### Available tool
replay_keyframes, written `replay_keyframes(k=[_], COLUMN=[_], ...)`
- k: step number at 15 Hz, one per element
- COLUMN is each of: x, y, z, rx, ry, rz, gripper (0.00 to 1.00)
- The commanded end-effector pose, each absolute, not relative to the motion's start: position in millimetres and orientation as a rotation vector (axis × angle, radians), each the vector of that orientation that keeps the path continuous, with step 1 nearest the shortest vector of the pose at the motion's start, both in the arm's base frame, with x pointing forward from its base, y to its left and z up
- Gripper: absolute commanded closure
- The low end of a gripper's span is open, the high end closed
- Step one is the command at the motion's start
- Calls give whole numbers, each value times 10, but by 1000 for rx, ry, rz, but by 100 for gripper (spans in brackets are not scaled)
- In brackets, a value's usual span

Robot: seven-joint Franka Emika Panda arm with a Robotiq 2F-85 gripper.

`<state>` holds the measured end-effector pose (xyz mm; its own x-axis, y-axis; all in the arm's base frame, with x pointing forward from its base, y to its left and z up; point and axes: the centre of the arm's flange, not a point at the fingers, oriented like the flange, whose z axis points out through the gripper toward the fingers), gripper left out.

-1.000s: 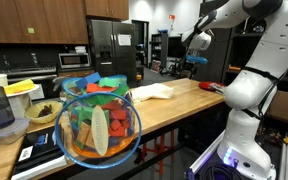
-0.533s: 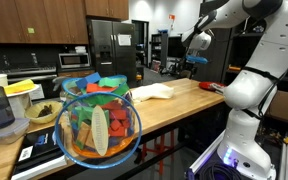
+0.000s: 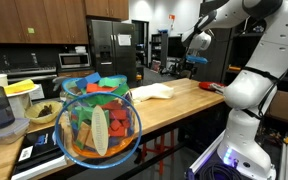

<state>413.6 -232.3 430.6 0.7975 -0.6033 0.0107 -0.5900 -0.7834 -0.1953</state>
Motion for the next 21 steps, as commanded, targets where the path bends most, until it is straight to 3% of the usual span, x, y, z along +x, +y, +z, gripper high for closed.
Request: replay_keyframes(k=[1, 21], x=[4136, 4123], y=[-2323, -2314], z=[4306, 4231], rx=[-2804, -2643], ry=[939, 1026], rz=[-108, -114], gripper=[0, 0])
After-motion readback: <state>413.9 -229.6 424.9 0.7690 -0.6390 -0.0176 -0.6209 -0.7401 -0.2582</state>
